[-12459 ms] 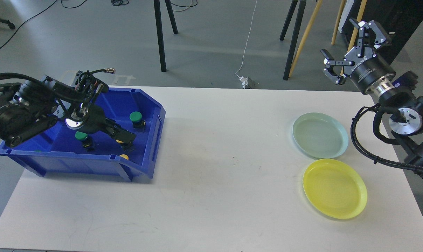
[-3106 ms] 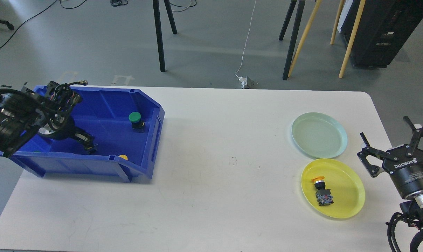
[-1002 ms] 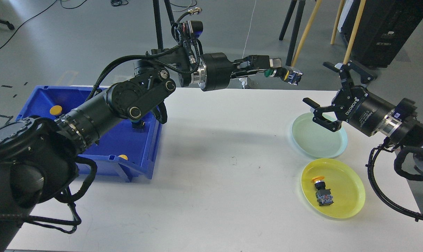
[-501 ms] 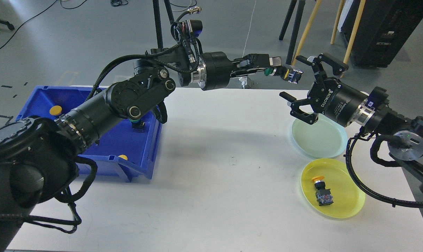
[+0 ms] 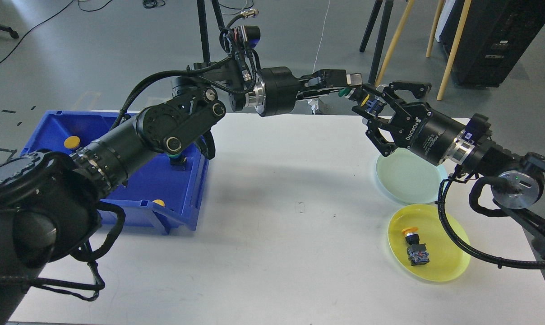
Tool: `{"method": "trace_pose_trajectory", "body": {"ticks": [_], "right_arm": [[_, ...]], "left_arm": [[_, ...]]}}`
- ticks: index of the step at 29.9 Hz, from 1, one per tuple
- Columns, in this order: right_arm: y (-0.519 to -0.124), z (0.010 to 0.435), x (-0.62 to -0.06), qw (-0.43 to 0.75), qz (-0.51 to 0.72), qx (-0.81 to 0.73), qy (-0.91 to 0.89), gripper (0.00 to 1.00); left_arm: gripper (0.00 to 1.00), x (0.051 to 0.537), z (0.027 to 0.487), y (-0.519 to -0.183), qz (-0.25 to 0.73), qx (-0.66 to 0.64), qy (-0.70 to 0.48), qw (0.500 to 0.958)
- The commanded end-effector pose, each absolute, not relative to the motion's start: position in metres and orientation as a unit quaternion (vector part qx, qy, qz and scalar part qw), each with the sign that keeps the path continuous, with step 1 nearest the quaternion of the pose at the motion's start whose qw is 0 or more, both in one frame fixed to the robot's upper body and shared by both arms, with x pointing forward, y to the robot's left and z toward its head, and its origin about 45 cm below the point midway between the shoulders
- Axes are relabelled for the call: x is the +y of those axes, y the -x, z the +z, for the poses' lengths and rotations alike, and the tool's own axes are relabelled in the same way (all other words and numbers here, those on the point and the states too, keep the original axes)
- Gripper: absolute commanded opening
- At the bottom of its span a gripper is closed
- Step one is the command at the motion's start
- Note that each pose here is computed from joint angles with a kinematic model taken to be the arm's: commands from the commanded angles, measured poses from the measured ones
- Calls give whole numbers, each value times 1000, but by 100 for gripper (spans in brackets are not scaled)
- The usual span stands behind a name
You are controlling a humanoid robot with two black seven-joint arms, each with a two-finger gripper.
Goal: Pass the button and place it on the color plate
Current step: 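Close the right gripper on the green button held by the left gripper, then open the left gripper and carry the green button toward the pale green plate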
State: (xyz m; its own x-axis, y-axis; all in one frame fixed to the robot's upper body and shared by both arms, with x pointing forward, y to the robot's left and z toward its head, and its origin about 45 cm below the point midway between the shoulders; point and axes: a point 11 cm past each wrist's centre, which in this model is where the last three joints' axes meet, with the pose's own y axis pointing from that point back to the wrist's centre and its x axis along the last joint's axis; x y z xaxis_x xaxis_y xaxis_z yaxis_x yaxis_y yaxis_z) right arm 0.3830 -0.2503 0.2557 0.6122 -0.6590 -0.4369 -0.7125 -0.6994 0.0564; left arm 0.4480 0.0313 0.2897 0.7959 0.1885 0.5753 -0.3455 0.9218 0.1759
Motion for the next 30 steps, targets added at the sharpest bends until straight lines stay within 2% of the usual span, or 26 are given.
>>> {"method": "trace_pose_trajectory", "body": {"ticks": [1, 8, 10, 12, 13, 14, 24, 30], "right_arm": [[-383, 255, -251, 60, 218, 384, 895, 1], [-383, 256, -255, 59, 217, 388, 894, 1], [-384, 256, -255, 60, 217, 389, 893, 1], [-384, 257, -255, 61, 217, 389, 893, 1], [-384, 256, -256, 61, 218, 390, 893, 1], [-384, 257, -256, 62, 218, 390, 893, 1], [-387, 259, -270, 78, 219, 413, 880, 0], [-402, 204, -355, 0, 215, 564, 797, 0]], "left_arm": [[17, 31, 291, -448, 143, -286, -135, 938], [19, 31, 291, -448, 144, -285, -135, 938], [28, 31, 291, -448, 146, -282, -132, 939], [48, 31, 292, -448, 148, -278, -128, 940], [55, 32, 292, -449, 150, -276, -126, 941], [59, 34, 291, -450, 155, -272, -126, 941], [70, 35, 291, -452, 163, -260, -117, 944], [71, 36, 292, -452, 169, -249, -107, 948]]}}
